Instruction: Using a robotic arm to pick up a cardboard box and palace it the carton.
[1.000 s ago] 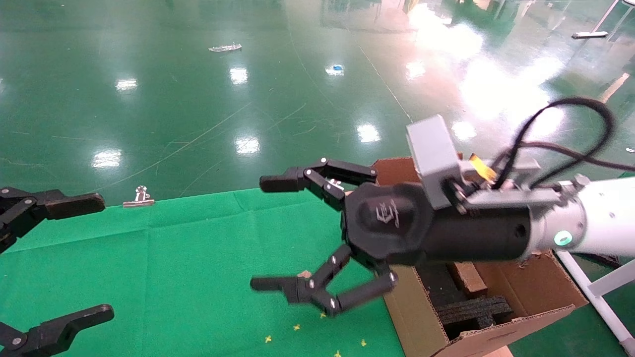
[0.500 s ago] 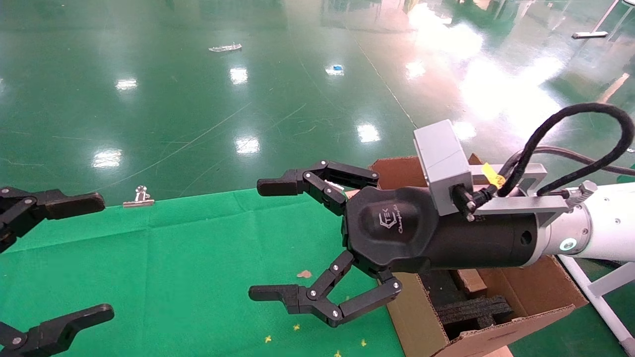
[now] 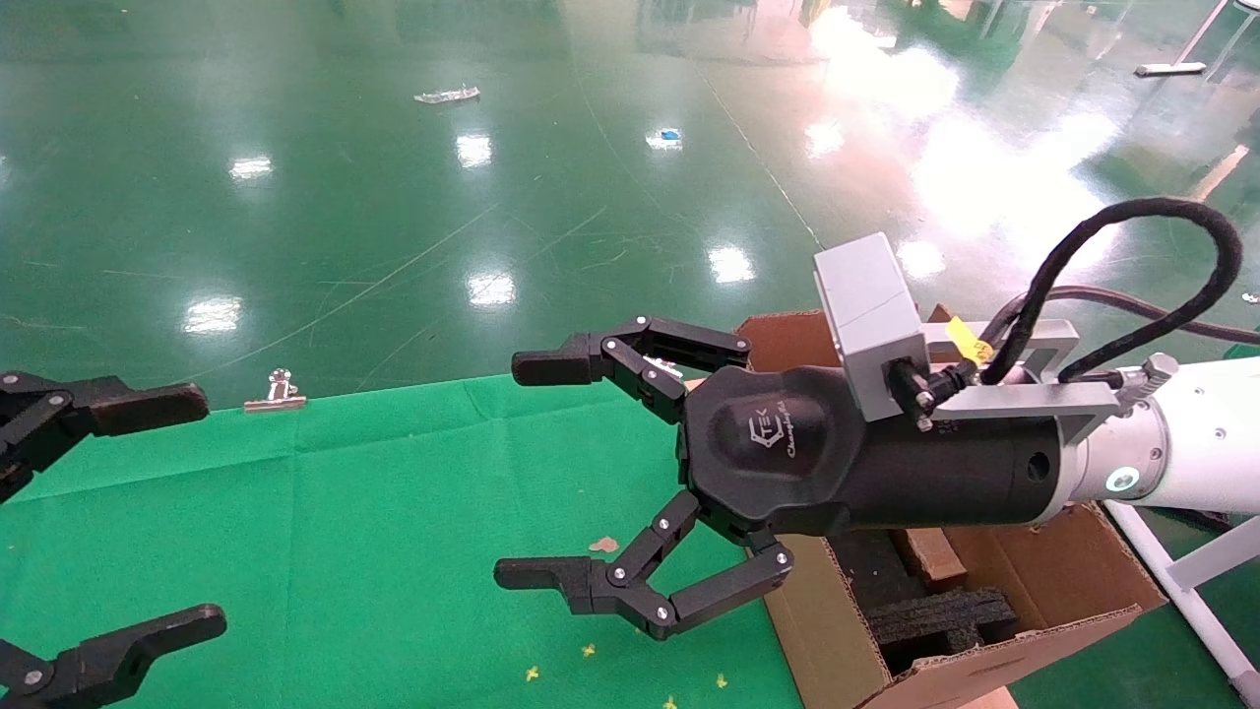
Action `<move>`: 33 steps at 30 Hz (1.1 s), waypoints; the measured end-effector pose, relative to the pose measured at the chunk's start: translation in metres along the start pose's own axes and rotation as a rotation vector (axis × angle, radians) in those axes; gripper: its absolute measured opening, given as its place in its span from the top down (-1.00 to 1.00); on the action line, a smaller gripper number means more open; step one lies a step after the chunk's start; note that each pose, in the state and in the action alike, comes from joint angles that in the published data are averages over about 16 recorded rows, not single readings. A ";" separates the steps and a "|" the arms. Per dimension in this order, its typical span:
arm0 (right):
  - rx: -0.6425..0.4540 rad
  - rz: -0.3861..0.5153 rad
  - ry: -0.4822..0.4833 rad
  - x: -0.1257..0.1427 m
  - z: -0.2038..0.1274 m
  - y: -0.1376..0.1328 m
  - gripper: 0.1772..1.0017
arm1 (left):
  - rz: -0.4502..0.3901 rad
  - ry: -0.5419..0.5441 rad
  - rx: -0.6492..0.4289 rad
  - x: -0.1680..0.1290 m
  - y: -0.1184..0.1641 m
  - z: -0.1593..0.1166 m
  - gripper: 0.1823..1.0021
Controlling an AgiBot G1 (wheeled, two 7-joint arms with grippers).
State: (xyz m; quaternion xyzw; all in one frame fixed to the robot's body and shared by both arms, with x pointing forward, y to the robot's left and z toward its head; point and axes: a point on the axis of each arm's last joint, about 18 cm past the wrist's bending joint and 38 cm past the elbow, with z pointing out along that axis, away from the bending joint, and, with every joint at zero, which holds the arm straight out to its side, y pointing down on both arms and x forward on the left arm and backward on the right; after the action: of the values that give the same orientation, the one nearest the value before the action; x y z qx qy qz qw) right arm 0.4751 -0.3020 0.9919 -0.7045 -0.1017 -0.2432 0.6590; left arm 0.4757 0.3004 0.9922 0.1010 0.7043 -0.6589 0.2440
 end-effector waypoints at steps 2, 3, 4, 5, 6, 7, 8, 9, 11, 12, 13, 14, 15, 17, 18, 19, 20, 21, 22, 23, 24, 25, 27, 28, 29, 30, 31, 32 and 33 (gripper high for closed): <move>-0.001 0.000 0.000 0.000 0.000 0.000 -1.00 | 0.000 0.000 0.000 0.000 0.000 0.000 -1.00; -0.001 0.000 0.000 0.000 0.000 0.000 -1.00 | 0.000 0.000 0.000 0.000 0.000 0.000 -1.00; -0.001 0.001 0.001 0.000 0.000 0.000 -1.00 | 0.000 0.000 0.000 0.000 0.000 0.000 -1.00; -0.002 0.001 0.001 0.000 0.000 0.000 -1.00 | 0.000 0.000 0.000 0.000 0.000 0.000 -1.00; -0.002 0.001 0.001 0.001 0.000 0.000 -1.00 | 0.000 0.000 0.000 0.000 0.000 0.000 -1.00; -0.002 0.001 0.001 0.001 0.000 0.000 -1.00 | 0.000 0.000 0.000 0.000 0.000 0.000 -1.00; -0.002 0.001 0.001 0.001 0.000 0.000 -1.00 | 0.000 0.000 0.000 0.000 0.000 0.000 -1.00; -0.002 0.001 0.001 0.001 0.000 0.000 -1.00 | 0.000 0.000 0.000 0.000 0.000 0.000 -1.00; -0.003 0.001 0.001 0.001 0.000 0.000 -1.00 | 0.000 0.000 0.000 0.000 0.000 0.000 -1.00; -0.003 0.001 0.001 0.001 0.000 0.000 -1.00 | 0.000 0.000 0.000 0.000 0.000 0.000 -1.00; -0.003 0.001 0.001 0.001 0.000 0.000 -1.00 | 0.000 0.000 0.000 0.000 0.000 0.000 -1.00; -0.003 0.001 0.001 0.001 0.000 0.000 -1.00 | 0.000 0.000 0.000 0.000 0.000 0.000 -1.00; -0.003 0.002 0.002 0.001 0.000 0.000 -1.00 | 0.000 0.000 0.000 0.000 0.000 0.000 -1.00; -0.003 0.002 0.002 0.001 0.000 0.000 -1.00 | 0.000 0.000 0.000 0.000 0.000 0.000 -1.00; -0.003 0.002 0.002 0.001 0.000 0.000 -1.00 | 0.000 0.000 0.000 0.000 0.000 0.000 -1.00; -0.003 0.002 0.002 0.001 0.000 0.000 -1.00 | 0.000 0.000 0.000 0.000 0.000 0.000 -1.00; -0.003 0.002 0.002 0.001 0.000 0.000 -1.00 | 0.000 0.000 0.000 0.000 0.000 0.000 -1.00; -0.003 0.002 0.002 0.001 0.000 0.000 -1.00 | 0.000 0.000 0.000 0.000 0.000 0.000 -1.00; -0.003 0.002 0.002 0.001 0.000 0.000 -1.00 | 0.000 0.000 0.000 0.000 0.000 0.000 -1.00; -0.004 0.002 0.002 0.001 0.000 0.000 -1.00 | 0.000 0.000 0.000 0.000 0.000 0.000 -1.00; -0.004 0.002 0.002 0.001 0.000 0.000 -1.00 | 0.000 0.000 0.000 0.000 0.000 0.000 -1.00; -0.004 0.002 0.002 0.001 0.000 0.000 -1.00 | 0.000 0.000 0.000 0.000 0.000 0.000 -1.00; -0.004 0.002 0.002 0.001 0.000 0.000 -1.00 | 0.000 0.000 0.000 0.000 0.000 0.000 -1.00; -0.004 0.002 0.003 0.001 0.000 0.000 -1.00 | 0.000 0.000 0.000 0.000 0.000 0.000 -1.00; -0.004 0.002 0.003 0.001 0.000 0.000 -1.00 | 0.000 0.000 0.000 0.000 0.000 0.000 -1.00; -0.004 0.002 0.003 0.001 0.000 0.000 -1.00 | 0.000 0.000 0.000 0.000 0.000 0.000 -1.00; -0.004 0.002 0.003 0.001 0.000 0.000 -1.00 | 0.000 0.000 0.000 0.000 0.000 0.000 -1.00; -0.004 0.002 0.003 0.001 0.000 0.000 -1.00 | 0.000 0.000 0.000 0.000 0.000 0.000 -1.00; -0.004 0.002 0.003 0.001 0.000 0.000 -1.00 | 0.000 0.000 0.000 0.000 0.000 0.000 -1.00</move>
State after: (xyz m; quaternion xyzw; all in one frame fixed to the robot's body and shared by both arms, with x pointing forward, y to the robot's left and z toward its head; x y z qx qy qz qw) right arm 0.4763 -0.3023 0.9923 -0.7056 -0.0995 -0.2436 0.6580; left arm 0.4757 0.3004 0.9922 0.1010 0.7043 -0.6589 0.2440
